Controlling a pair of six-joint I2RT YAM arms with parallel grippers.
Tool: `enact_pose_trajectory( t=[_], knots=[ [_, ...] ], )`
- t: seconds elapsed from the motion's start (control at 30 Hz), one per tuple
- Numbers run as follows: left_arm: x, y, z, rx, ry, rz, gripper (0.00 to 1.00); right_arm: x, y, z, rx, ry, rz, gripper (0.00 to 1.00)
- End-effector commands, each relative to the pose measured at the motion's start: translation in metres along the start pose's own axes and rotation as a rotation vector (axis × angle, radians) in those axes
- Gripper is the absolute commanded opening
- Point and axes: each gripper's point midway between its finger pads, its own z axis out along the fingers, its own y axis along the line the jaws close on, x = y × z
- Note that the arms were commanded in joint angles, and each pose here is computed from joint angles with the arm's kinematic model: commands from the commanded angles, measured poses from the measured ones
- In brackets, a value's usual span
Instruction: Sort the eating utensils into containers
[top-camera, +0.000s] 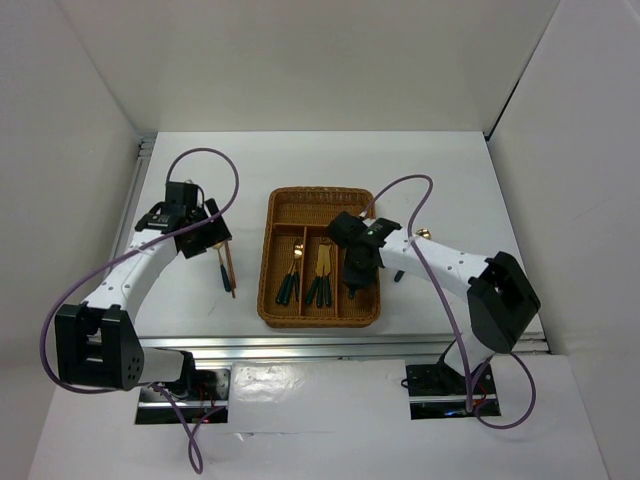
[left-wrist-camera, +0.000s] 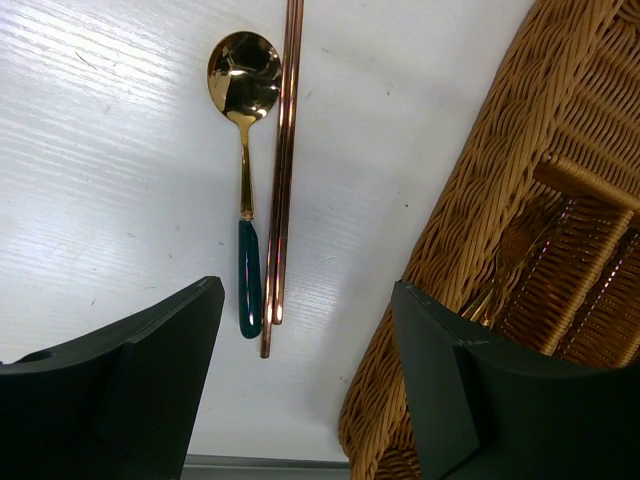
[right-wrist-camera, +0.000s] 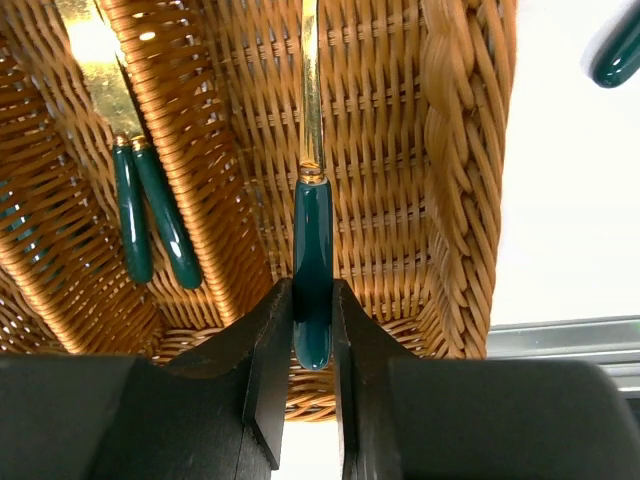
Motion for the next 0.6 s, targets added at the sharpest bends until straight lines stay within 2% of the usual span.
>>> enact_pose_trajectory(
  t=[0.0, 0.27, 0.4, 0.43, 0.57],
  knots=[
    [-0.014, -0.004, -0.013, 0.019, -0.057, 0.011, 0.82, -0.006, 0.005, 0.002, -0.020, -0.029, -0.003, 0.11],
    [-0.014, -0.004, -0.013, 0.019, -0.057, 0.011, 0.82, 0.003, 0.003, 0.027, 0.035, 0.020, -0.067, 0.23],
    [-0.014, -0.004, -0.013, 0.019, -0.057, 0.011, 0.82, -0.004, 0.003, 0.017, 0.043, 0.003, -0.086, 0.42],
    [-0.014, -0.004, -0.013, 0.019, -0.057, 0.011, 0.82, -0.010, 0.007, 0.011, 0.027, -0.020, -0.080, 0.50],
    [-0.014, -0.005, -0.013, 0.027, -0.053, 0.011, 0.82, -0.047, 0.011, -0.013, -0.080, -0.073, -0.048, 0.63]
  ],
)
